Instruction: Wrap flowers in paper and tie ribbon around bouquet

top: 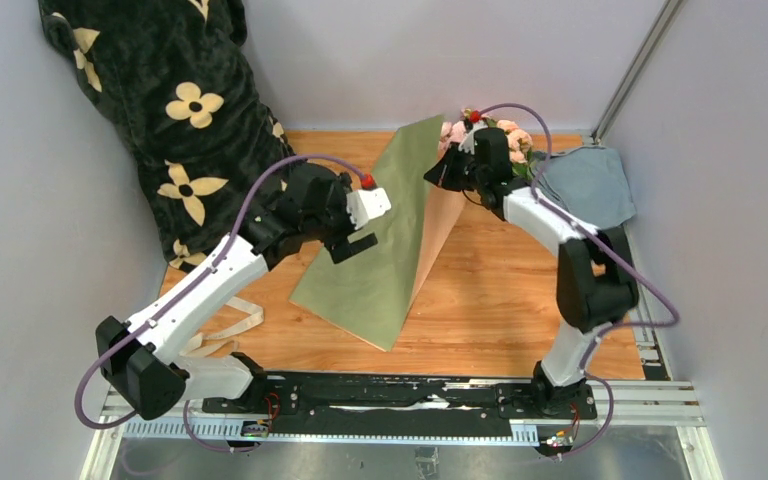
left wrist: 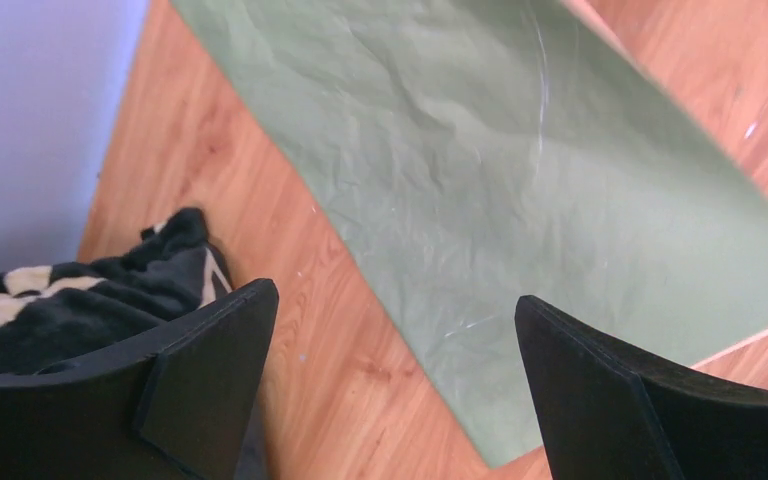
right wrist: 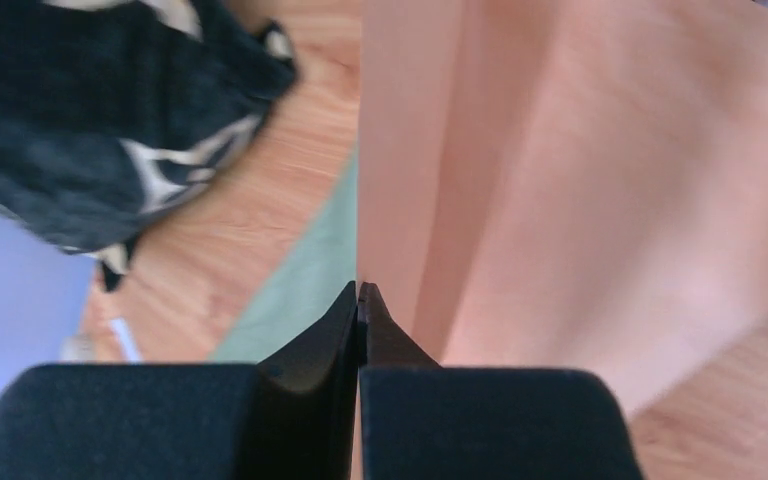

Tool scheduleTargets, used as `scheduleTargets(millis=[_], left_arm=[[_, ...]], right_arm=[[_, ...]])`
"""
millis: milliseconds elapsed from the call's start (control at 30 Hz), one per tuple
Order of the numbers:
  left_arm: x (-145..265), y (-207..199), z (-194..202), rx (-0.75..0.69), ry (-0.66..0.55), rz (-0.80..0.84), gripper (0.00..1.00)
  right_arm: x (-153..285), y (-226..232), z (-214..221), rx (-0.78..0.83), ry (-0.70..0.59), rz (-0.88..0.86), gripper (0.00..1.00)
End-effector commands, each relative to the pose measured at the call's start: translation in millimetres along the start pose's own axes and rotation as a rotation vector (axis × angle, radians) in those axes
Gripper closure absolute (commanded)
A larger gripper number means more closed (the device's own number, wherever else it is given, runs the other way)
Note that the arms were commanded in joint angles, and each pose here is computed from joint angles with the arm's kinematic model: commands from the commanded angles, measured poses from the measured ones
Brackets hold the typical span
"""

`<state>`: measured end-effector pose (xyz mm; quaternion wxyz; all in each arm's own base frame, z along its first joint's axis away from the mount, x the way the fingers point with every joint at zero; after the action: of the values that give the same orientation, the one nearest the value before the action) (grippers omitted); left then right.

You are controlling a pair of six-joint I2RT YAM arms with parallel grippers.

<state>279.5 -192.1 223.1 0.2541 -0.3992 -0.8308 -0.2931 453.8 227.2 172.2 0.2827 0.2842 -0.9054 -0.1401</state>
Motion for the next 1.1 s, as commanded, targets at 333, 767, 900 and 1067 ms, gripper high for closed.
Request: scheduleTargets(millis=[333,767,900,1067], left_arm=[[40,-9,-89,0.307,-0.181,0.127,0.00],[115,-24,-126,0.234,-0.410,0.223,0.00],[109,-22,-122,0.296,-0.385,0.205,0.00],[56,15,-92,0.283,-0.207,-0.019,0.00]], right_arm=[[131,164,-102,-0.127,-0.603,-0.029,1.00],[137,183,-106,-0.042,-0.640,0.004,1.00],[142,189,-108,-0.027,-0.653,-0.010,1.00],[151,194,-108,-0.011,-0.664,-0.022,1.00]])
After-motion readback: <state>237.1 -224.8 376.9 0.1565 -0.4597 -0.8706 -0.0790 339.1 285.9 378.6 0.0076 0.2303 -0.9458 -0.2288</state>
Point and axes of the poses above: each gripper's point midway between its finger pads, its own x axis back along the fingers, its own y axis along the line the jaws close on, z = x × y, the point moved 2 cm from there along x, back along the fingers, and after that the axes turned 10 degrees about x, right-handed, at the moved point
